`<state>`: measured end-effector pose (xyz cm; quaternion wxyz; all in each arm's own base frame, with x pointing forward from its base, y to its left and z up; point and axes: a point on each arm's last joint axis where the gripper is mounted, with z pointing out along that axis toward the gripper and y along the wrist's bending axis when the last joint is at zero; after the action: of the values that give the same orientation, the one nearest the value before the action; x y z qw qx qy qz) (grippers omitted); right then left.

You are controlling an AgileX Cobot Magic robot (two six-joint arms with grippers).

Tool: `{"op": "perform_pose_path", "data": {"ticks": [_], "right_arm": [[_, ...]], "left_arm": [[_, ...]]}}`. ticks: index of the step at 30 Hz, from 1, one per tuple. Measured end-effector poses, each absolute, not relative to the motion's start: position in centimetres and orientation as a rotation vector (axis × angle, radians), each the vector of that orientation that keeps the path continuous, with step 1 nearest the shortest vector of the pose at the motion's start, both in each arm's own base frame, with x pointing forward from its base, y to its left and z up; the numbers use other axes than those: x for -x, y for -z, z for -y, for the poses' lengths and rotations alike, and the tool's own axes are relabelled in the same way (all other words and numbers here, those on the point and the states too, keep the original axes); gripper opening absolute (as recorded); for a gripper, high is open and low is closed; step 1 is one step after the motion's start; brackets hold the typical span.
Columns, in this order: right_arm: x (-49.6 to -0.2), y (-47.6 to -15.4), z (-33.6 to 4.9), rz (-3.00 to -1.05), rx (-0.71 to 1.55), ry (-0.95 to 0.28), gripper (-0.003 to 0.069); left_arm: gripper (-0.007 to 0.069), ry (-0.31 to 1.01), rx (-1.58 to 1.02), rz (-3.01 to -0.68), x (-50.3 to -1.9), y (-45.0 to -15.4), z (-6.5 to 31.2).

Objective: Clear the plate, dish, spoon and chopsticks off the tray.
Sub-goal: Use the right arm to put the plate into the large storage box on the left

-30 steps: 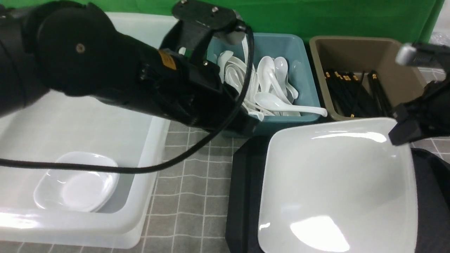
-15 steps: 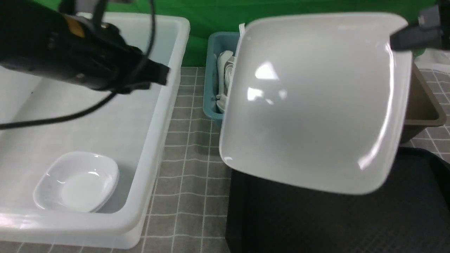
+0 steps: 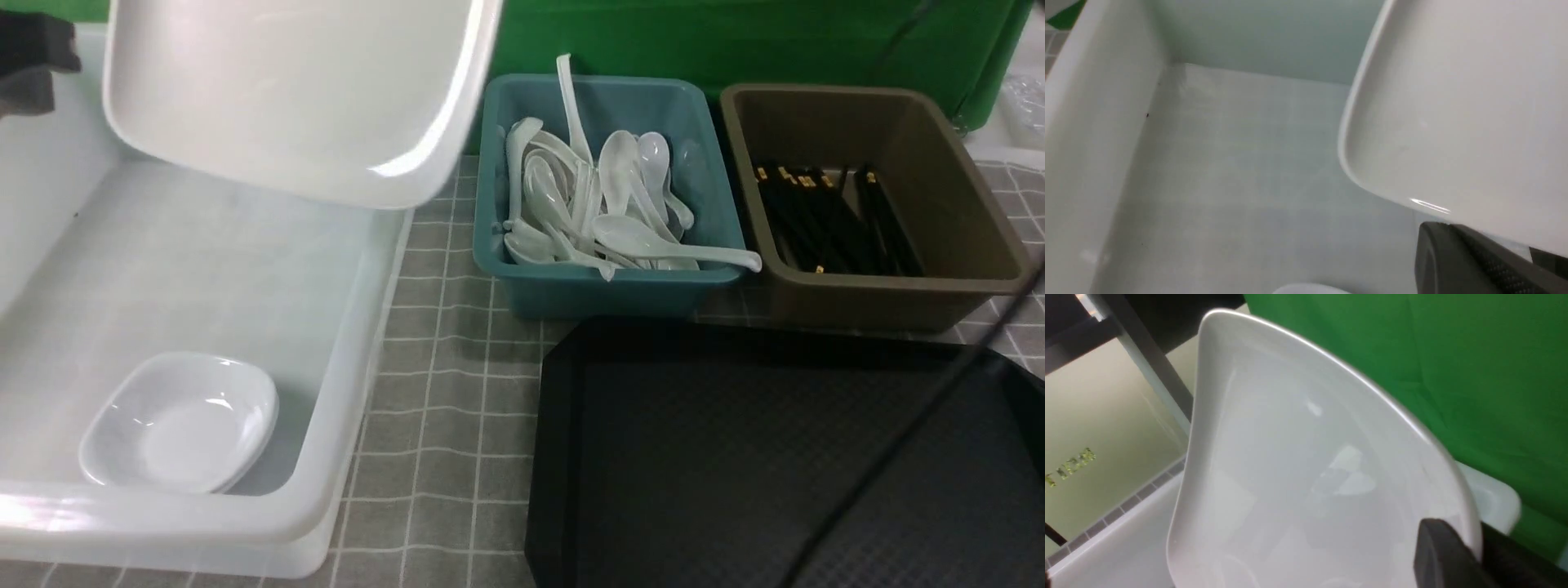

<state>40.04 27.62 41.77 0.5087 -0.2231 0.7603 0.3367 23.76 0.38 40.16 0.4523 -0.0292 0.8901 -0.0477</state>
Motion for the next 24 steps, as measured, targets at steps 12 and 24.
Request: {"op": "perform_pose_path", "data": {"ticks": [12, 24], "right_arm": [[-42.9, -32.0, -36.7, -1.809, 0.534, -0.857, 0.0052], [-43.7, -27.8, -37.9, -1.848, 0.592, -0.808, 0.0052]], "left_arm": [[0.0002, 0.111, 0.060, -2.221, -23.6, -40.0, -0.5], [0.0002, 0.109, 0.042, -2.241, -23.5, -39.9, -0.4]]}}
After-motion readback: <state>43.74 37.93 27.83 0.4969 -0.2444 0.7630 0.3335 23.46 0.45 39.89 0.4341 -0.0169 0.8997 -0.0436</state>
